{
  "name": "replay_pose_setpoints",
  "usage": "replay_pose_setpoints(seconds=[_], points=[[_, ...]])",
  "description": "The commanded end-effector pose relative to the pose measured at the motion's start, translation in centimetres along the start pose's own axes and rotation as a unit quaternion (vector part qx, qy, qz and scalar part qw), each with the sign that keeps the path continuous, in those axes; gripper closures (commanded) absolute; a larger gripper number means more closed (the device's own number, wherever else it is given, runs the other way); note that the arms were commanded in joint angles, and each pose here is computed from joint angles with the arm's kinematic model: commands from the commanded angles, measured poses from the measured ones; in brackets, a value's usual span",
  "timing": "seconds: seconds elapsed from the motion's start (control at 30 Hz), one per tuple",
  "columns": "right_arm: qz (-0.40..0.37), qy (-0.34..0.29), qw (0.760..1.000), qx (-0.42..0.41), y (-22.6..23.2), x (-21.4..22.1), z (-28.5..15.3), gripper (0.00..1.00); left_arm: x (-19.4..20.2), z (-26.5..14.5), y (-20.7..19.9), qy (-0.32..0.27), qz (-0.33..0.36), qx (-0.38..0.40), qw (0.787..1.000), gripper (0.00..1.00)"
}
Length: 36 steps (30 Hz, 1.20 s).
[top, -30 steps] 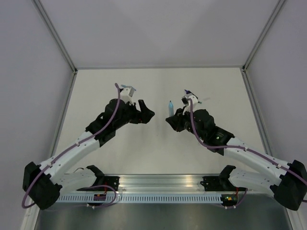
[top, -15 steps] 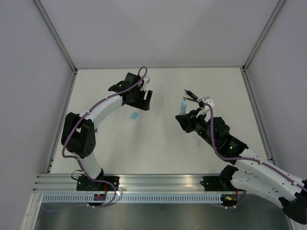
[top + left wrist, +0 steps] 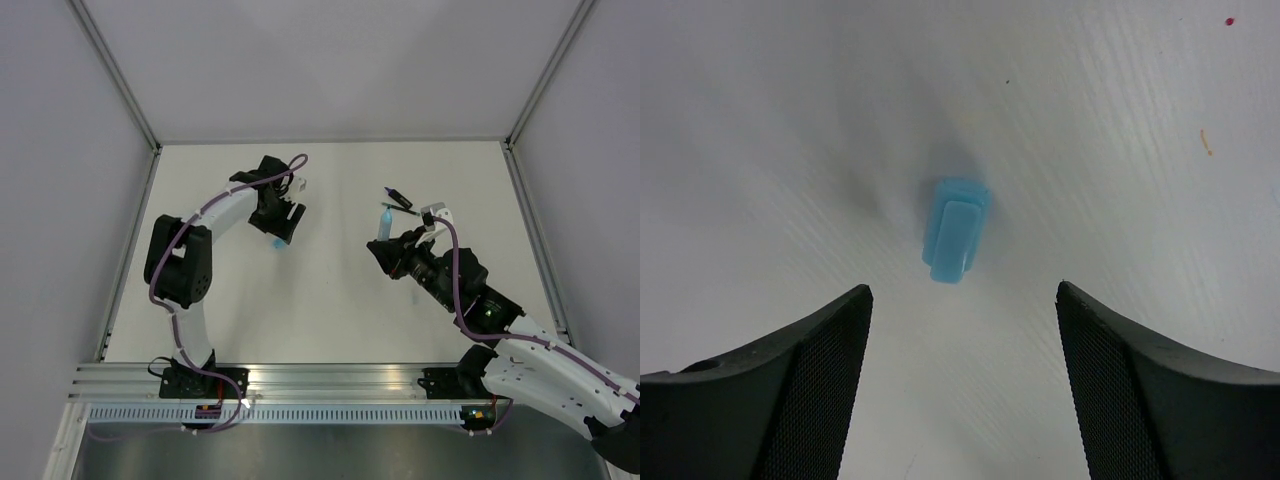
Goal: Insert the pens into the pen caps
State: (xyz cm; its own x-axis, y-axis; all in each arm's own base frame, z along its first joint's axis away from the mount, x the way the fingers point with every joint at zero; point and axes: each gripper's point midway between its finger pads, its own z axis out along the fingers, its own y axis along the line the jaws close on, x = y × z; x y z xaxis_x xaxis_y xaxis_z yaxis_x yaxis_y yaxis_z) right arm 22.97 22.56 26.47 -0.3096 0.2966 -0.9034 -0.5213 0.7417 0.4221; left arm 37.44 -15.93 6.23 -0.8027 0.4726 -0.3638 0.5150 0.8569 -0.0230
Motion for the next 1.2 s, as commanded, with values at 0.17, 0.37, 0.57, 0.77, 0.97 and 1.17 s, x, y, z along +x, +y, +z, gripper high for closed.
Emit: replay_pose_setpoints(seconds=[0.17,0.37,0.57,0.77,0.97,1.17], points=[[0.015,-0.012,0.999,-0.033,1.4,-0.8,-0.2,1.00,0.3,2.1,1.6,0.037,0.033,-0.015,0.999,0.26],[0.015,-0.008,0.999,-0.033,1.4,-0.6,-0.1,1.00,0.4,3.4,2.1,0.049,0.047,-0.020,0.997,0.28],[0.015,-0.004,0.999,-0.037,1.6,-0.5,-0.1,1.00,-0.2,4.0,1.8,0.041,0.055,-0.006,0.998,0.30],[0.015,-0.005,0.999,-0.037,1.6,-0.6,-0.2,1.00,-0.5,5.0,2.0,0.041,0.052,-0.009,0.998,0.33],[0.016,-0.004,0.999,-0.035,1.5,-0.6,-0.2,1.00,1.4,6.4,2.3,0.077,0.047,-0.017,0.996,0.40],[0.015,-0.006,0.999,-0.034,1.5,-0.7,-0.3,1.00,1.4,6.1,2.1,0.080,0.034,-0.016,0.996,0.46]])
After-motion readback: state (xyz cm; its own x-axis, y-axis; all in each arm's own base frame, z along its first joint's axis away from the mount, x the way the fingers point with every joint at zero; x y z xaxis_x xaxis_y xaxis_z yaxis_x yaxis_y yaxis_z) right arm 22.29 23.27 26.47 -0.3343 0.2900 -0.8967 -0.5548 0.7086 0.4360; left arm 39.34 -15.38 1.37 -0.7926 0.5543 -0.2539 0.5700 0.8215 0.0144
